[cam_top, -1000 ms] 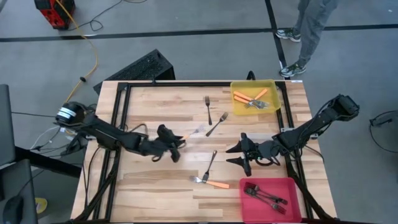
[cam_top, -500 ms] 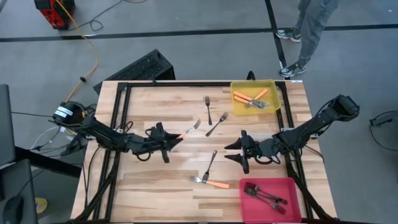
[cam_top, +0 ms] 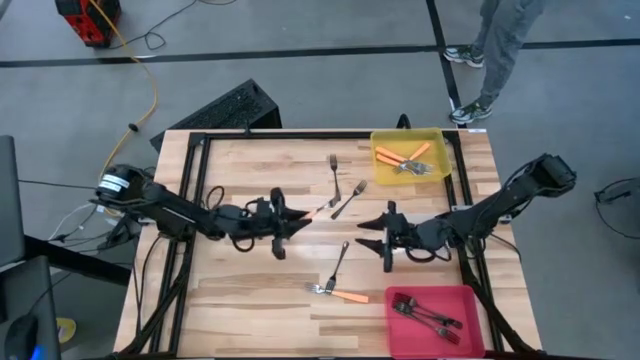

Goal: Sort silverware by color (type)
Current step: Put the orange fork into the yellow bin

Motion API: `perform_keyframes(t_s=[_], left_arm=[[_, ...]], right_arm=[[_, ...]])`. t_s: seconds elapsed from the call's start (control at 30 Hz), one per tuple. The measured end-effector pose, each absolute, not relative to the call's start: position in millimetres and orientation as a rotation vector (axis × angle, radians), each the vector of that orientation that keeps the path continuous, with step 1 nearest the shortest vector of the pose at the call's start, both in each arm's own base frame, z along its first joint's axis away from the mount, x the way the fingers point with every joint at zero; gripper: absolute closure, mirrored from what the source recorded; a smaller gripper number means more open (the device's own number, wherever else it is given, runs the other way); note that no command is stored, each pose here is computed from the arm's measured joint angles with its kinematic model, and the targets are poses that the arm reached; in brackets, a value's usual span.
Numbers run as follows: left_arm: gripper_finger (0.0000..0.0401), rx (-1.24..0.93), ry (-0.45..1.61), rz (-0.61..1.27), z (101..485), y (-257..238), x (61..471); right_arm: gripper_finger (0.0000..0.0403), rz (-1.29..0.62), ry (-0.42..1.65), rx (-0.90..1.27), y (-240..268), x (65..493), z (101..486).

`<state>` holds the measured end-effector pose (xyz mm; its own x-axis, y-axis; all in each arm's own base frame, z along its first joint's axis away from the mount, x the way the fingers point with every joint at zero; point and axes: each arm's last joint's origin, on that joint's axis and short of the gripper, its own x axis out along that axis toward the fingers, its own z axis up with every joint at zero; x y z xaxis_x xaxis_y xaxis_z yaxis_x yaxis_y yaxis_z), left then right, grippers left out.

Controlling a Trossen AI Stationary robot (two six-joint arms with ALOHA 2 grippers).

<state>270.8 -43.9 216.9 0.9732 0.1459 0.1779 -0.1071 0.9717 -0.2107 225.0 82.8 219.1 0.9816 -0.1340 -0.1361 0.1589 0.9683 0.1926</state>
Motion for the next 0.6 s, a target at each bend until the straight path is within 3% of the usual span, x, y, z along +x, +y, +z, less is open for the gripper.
perform_keyframes(t_s=[0.27,0.6], left_arm=[[0.0355,-0.133,-0.37,-0.004,215,-49,276],[0.0355,-0.117,-0.351,-0.012,192,-51,285]], right_arm=[[0.0171,-0.062,-0.186,0.039,82,255,223],[0.0133,-0.117,-0.216,0.016,70,308,218]])
